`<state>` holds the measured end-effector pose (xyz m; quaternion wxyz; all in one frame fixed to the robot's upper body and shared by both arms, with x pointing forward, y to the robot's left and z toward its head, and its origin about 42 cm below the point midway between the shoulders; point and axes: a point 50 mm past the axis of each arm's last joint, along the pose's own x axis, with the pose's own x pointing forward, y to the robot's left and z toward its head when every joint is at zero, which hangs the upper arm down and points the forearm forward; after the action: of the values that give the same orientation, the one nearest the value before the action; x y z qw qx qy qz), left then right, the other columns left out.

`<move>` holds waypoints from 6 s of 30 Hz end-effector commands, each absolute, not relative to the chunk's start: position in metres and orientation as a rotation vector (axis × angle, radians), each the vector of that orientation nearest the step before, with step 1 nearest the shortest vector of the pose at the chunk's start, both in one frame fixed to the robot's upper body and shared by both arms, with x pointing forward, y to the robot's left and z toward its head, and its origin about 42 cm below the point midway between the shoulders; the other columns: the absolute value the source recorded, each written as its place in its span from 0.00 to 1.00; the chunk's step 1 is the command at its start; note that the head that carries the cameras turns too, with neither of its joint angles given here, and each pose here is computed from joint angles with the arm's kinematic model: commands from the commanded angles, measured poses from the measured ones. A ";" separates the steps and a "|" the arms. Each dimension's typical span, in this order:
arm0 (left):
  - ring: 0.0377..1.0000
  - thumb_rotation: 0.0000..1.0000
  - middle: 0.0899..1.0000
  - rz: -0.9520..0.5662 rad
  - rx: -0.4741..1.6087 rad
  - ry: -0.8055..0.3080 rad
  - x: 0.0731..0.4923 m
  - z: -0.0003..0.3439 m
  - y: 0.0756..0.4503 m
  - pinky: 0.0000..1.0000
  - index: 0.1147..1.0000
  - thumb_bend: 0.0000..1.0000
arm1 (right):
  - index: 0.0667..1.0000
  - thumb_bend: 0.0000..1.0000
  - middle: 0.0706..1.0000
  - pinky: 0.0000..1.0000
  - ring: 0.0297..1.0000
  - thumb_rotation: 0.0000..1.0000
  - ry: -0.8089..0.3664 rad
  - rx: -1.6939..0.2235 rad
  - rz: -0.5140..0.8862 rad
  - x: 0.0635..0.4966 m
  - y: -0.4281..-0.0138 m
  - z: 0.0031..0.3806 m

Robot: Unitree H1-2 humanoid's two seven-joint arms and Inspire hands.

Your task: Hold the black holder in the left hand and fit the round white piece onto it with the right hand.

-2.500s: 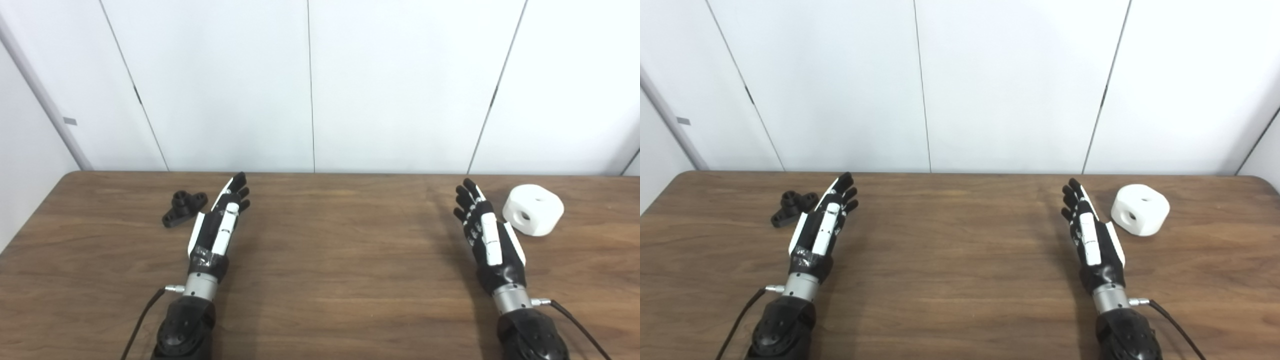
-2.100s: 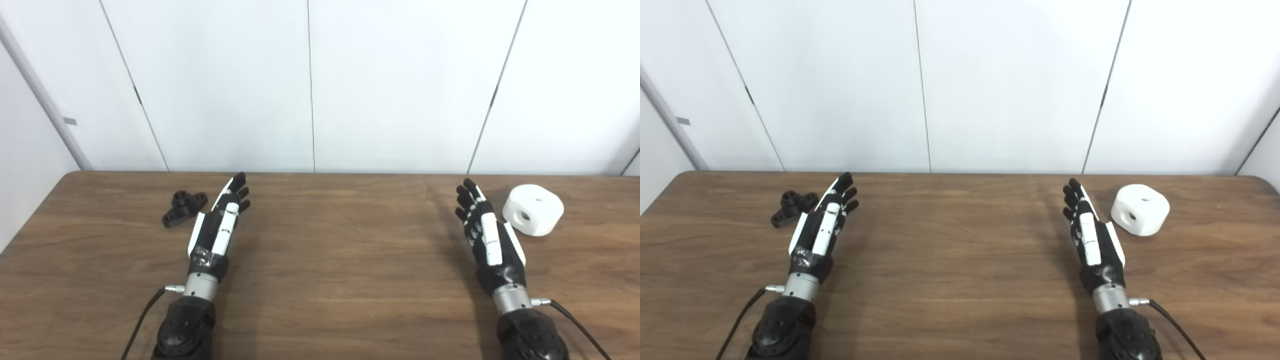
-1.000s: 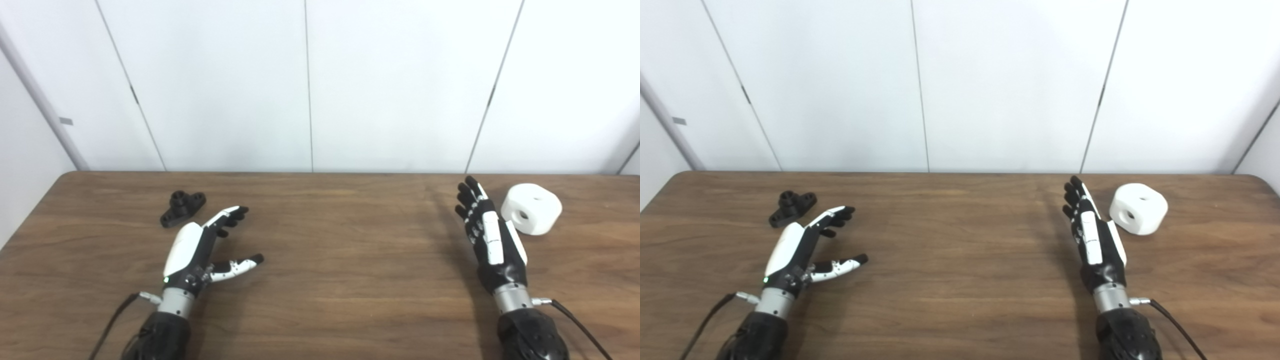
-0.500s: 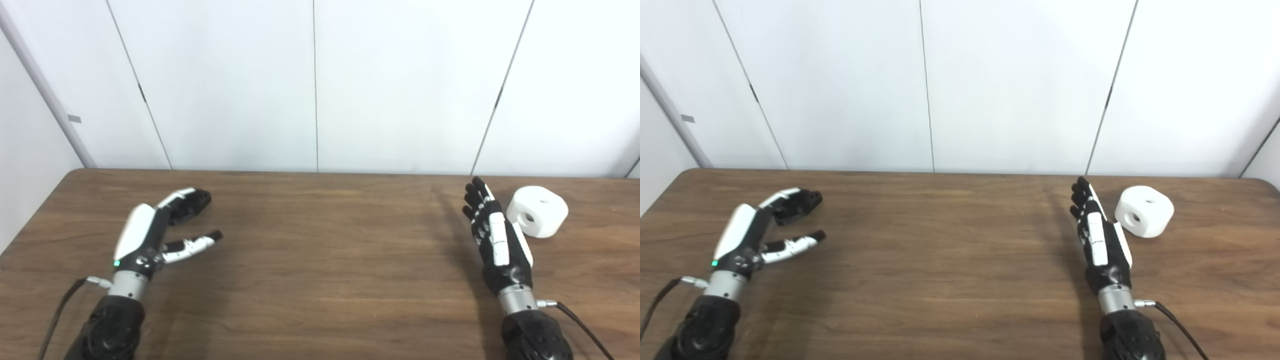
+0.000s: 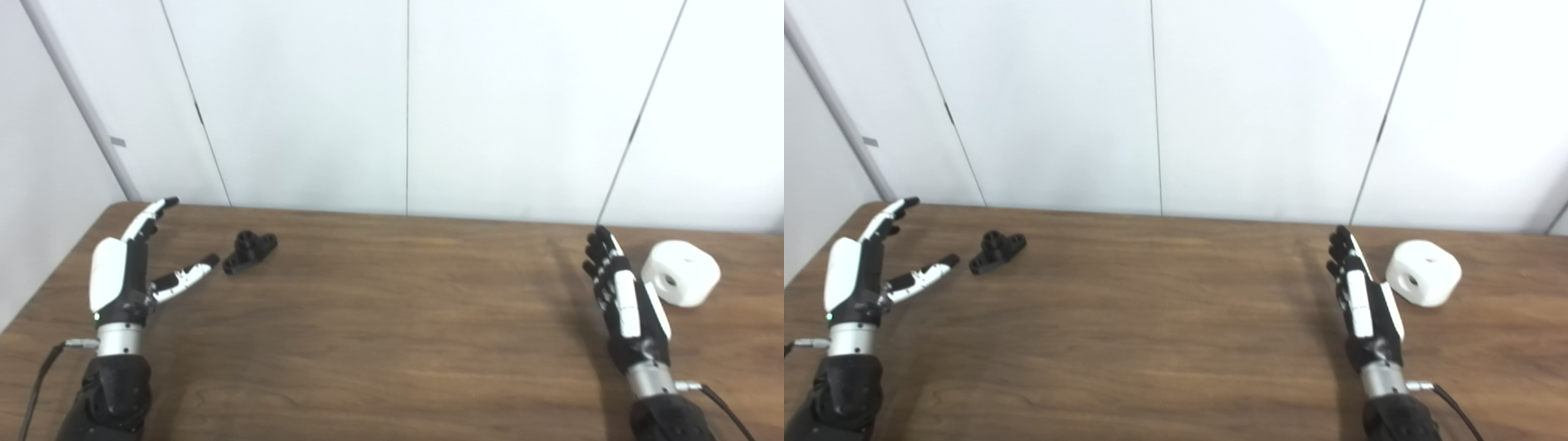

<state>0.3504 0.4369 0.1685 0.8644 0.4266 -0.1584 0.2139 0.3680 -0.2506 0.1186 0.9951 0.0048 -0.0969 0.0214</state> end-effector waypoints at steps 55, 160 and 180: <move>0.95 0.46 0.85 0.063 1.236 -0.030 0.416 0.165 0.448 0.98 0.68 0.93 | 0.98 0.36 0.98 1.00 1.00 1.00 -0.135 0.075 0.024 0.338 -0.277 0.096; 0.93 0.26 0.86 -0.006 1.188 -0.004 0.453 0.151 0.417 0.95 0.82 1.00 | 0.98 0.37 0.98 1.00 1.00 1.00 -0.183 0.119 0.042 0.325 -0.256 0.117; 0.93 0.26 0.87 -0.019 1.196 0.005 0.458 0.149 0.413 0.95 0.83 1.00 | 0.97 0.38 0.97 1.00 1.00 1.00 -0.184 0.107 0.042 0.325 -0.253 0.118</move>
<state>0.4526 0.4231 0.1500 0.8322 0.5542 0.0038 0.0140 0.3287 -0.2557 0.1229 0.9943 0.0517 -0.0909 0.0201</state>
